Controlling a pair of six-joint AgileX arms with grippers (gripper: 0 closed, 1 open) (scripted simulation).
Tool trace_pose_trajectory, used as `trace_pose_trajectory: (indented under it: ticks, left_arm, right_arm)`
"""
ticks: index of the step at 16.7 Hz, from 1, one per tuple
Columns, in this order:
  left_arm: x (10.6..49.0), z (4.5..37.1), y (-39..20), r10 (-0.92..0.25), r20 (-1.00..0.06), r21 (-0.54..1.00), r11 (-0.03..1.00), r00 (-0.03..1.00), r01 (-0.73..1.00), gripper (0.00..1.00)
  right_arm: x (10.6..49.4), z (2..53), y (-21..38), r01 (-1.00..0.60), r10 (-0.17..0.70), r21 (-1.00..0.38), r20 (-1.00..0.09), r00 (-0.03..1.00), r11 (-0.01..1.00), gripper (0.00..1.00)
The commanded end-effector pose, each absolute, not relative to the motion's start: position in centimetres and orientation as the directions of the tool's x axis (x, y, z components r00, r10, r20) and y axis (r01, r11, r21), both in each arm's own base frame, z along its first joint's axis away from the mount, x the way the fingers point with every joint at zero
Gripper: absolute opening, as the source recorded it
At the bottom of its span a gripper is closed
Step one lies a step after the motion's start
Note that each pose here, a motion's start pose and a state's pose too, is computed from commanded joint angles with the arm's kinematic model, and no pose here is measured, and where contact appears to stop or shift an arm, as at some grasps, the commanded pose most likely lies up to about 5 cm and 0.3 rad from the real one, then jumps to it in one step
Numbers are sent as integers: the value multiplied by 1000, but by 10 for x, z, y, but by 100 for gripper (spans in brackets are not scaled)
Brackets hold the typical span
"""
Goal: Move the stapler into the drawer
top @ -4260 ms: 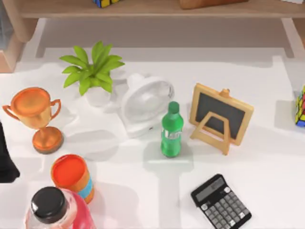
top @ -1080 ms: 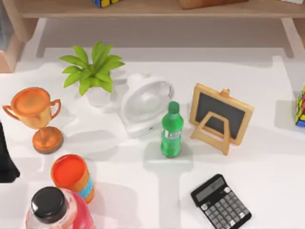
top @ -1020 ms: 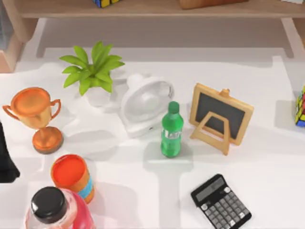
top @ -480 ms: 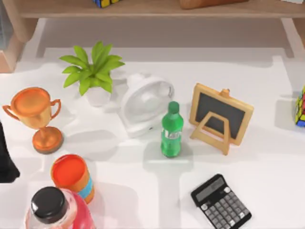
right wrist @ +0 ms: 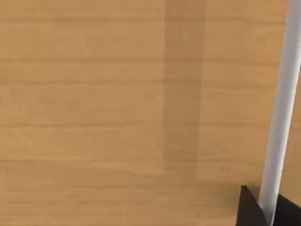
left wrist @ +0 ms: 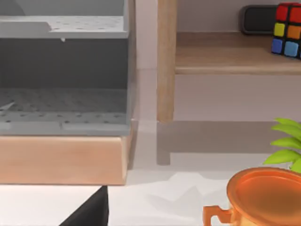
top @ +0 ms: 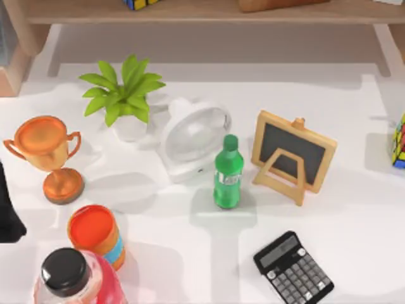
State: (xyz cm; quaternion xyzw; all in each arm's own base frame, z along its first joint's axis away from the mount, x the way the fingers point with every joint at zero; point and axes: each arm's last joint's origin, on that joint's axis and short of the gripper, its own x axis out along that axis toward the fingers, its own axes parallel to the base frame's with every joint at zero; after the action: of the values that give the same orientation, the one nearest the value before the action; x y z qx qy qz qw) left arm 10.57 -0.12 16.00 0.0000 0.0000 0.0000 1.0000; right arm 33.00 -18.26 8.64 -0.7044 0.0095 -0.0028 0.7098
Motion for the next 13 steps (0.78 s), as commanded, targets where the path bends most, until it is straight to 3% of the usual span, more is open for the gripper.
trace_pose_trajectory:
  ticks: [4,13]
  left_arm:
    - [106,160,-1,0,0,0,1000,1000,0,100]
    - [106,160,-1,0,0,0,1000,1000,0,100]
  right_arm:
    - [368,89,-183,-1,-17,-1000,-1,1000,4,0]
    - [389,86,-185,-10,-22,-1000,-10,1000,9,0]
